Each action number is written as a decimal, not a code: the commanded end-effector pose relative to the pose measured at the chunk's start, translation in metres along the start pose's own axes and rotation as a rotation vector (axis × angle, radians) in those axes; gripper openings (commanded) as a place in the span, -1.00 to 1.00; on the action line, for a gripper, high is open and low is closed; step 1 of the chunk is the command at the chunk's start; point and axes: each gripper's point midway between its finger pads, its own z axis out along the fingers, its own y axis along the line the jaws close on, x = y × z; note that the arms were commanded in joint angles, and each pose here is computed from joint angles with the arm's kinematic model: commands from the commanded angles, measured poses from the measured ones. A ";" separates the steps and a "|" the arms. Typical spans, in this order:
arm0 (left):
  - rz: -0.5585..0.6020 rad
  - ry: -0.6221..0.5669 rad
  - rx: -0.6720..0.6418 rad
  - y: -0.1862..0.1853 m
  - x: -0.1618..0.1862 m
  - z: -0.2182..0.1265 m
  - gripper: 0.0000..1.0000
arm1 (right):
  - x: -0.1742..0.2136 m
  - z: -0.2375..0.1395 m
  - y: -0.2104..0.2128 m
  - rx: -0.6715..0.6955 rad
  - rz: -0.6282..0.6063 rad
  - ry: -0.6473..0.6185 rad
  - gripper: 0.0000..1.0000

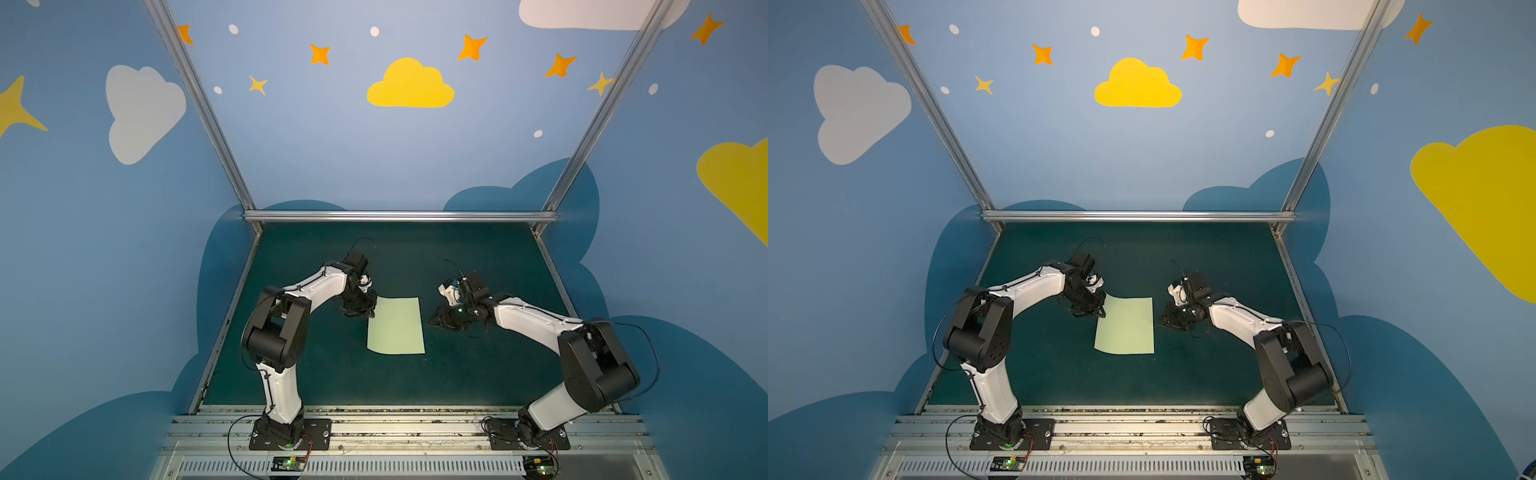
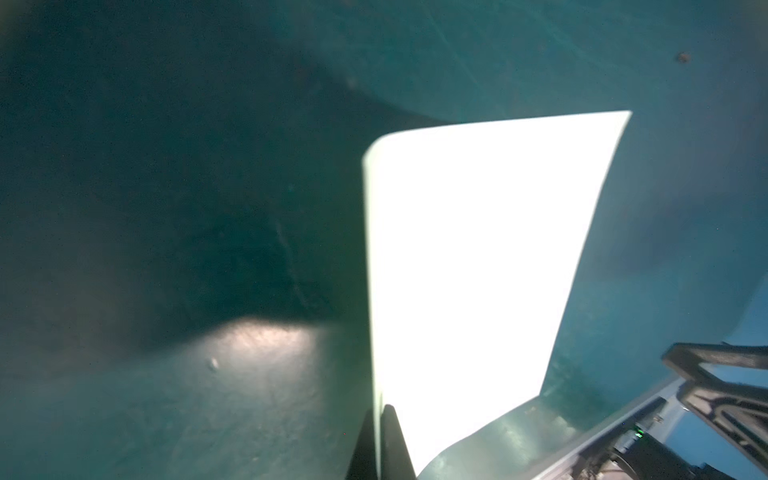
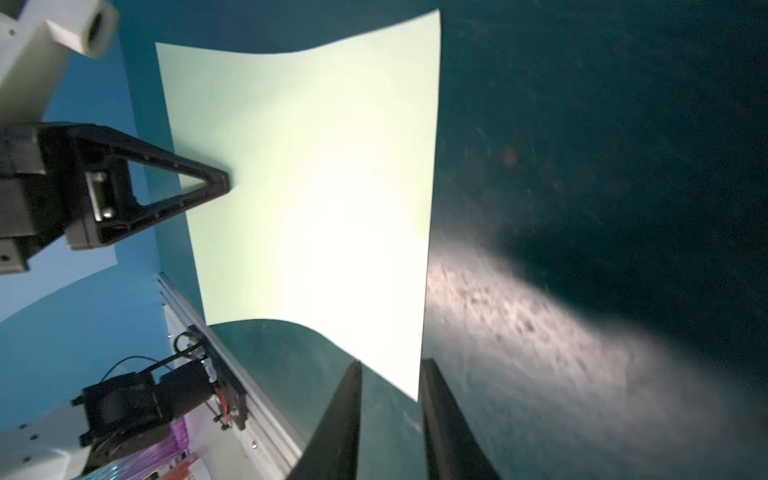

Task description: Fold a paper plane with a square sheet of paper (fold left side to right side)

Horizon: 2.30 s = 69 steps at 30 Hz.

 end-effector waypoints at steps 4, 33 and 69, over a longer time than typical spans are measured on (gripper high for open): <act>0.058 0.056 -0.115 0.012 0.008 -0.001 -0.93 | -0.029 0.026 0.015 -0.026 -0.060 -0.010 -0.99; 0.068 0.075 0.130 -0.086 0.003 0.013 -0.85 | -0.002 0.081 -0.031 0.056 0.004 0.125 -1.00; 0.062 0.147 0.098 -0.090 0.009 0.075 -0.41 | -0.044 0.019 -0.011 -0.087 0.088 -0.031 -1.00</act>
